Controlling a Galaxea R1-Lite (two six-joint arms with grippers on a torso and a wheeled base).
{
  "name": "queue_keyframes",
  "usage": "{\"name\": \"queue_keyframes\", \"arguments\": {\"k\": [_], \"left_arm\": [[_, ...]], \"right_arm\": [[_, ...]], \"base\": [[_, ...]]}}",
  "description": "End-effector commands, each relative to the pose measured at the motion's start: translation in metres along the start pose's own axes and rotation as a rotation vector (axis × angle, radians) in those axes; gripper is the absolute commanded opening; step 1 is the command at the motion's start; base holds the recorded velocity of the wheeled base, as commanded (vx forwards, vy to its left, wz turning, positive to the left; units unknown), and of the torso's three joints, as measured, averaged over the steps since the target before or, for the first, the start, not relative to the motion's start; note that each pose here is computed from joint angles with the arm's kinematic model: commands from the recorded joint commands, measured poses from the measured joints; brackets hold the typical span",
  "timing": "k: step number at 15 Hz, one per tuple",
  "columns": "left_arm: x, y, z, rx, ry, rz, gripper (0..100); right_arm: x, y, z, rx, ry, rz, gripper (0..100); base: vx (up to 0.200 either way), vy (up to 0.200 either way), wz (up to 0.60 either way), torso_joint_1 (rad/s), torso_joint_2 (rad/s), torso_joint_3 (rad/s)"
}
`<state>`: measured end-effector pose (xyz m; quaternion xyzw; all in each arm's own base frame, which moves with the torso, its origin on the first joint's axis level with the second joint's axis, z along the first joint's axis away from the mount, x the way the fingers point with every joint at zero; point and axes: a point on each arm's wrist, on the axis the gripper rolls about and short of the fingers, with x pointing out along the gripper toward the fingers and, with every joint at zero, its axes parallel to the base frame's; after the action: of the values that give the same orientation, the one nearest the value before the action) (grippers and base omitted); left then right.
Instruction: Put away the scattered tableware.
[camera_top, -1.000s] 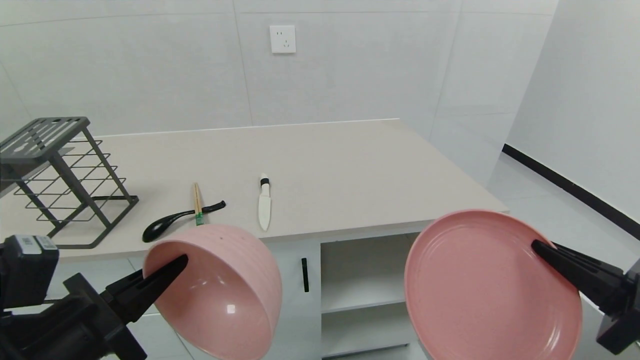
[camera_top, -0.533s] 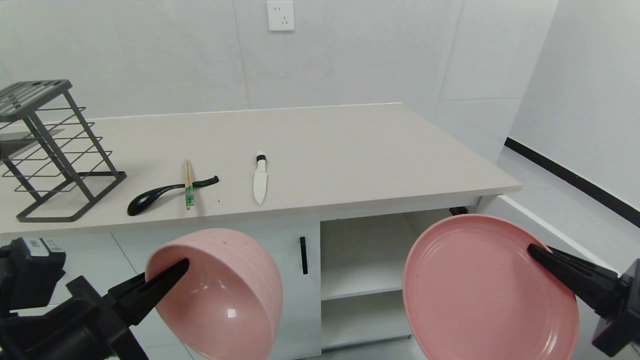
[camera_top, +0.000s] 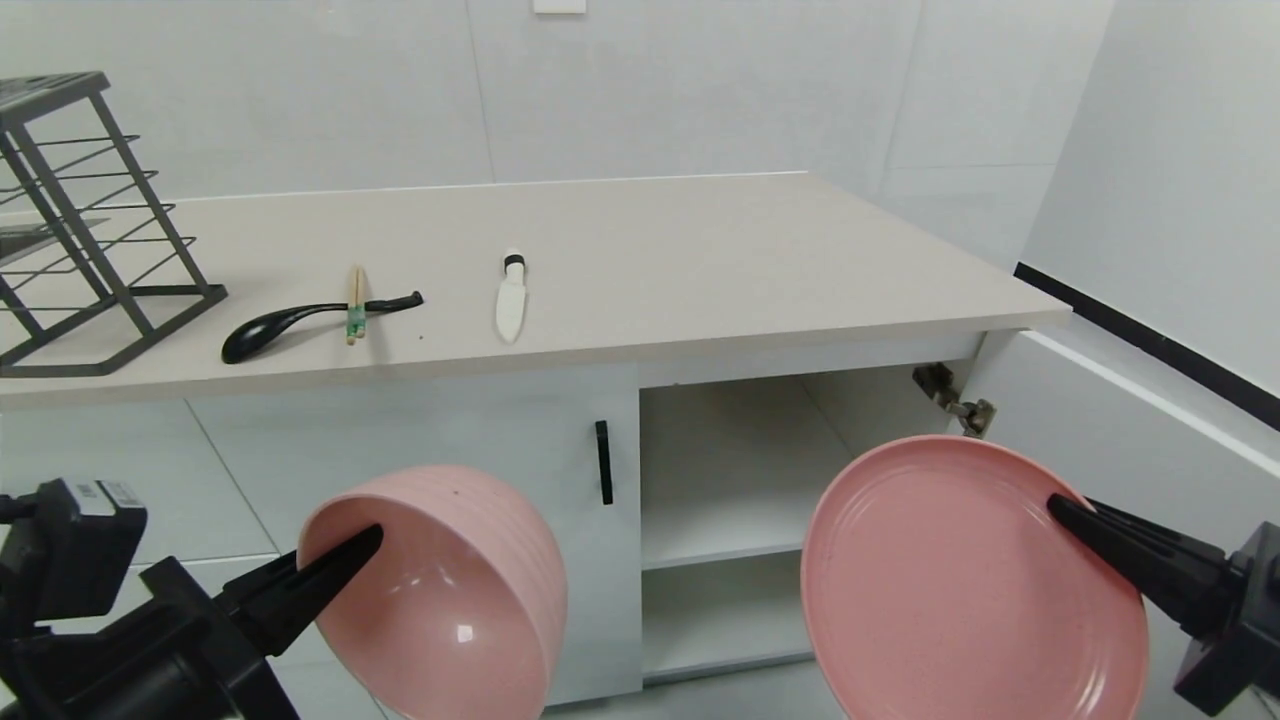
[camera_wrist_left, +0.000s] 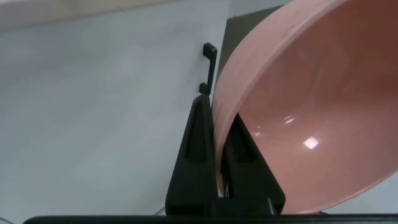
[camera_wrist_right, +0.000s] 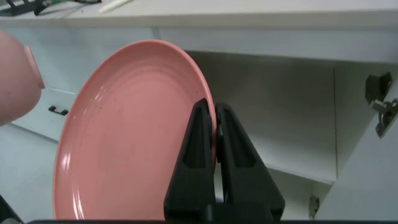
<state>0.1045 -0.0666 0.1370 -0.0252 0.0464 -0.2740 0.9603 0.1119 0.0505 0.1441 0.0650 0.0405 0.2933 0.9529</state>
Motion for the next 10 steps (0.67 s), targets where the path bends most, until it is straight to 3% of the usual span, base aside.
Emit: {"name": "queue_keyframes", "arguments": {"k": [1,5,10], "left_arm": [[0.0012,-0.0003,-0.0011,0.000,0.009,-0.002,0],[0.0028,-0.0008,-0.0025,-0.002,0.022,-0.006,0],[0.0046,-0.0005,-0.0068,-0.002,0.062,-0.003,0]], "right_arm": [[0.0002,-0.0001,-0.0007,0.001,0.004,-0.001,0],[0.0016,-0.0006,-0.0023,0.003,0.016,-0.002,0],[0.0019,-0.0009,-0.0012,0.002,0.010,-0.005,0]], "base": [[0.000,0.000,0.00,-0.242,0.35,0.124],[0.000,0.000,0.00,-0.239,0.31,0.118],[0.000,0.000,0.00,-0.042,0.22,0.073]]}}
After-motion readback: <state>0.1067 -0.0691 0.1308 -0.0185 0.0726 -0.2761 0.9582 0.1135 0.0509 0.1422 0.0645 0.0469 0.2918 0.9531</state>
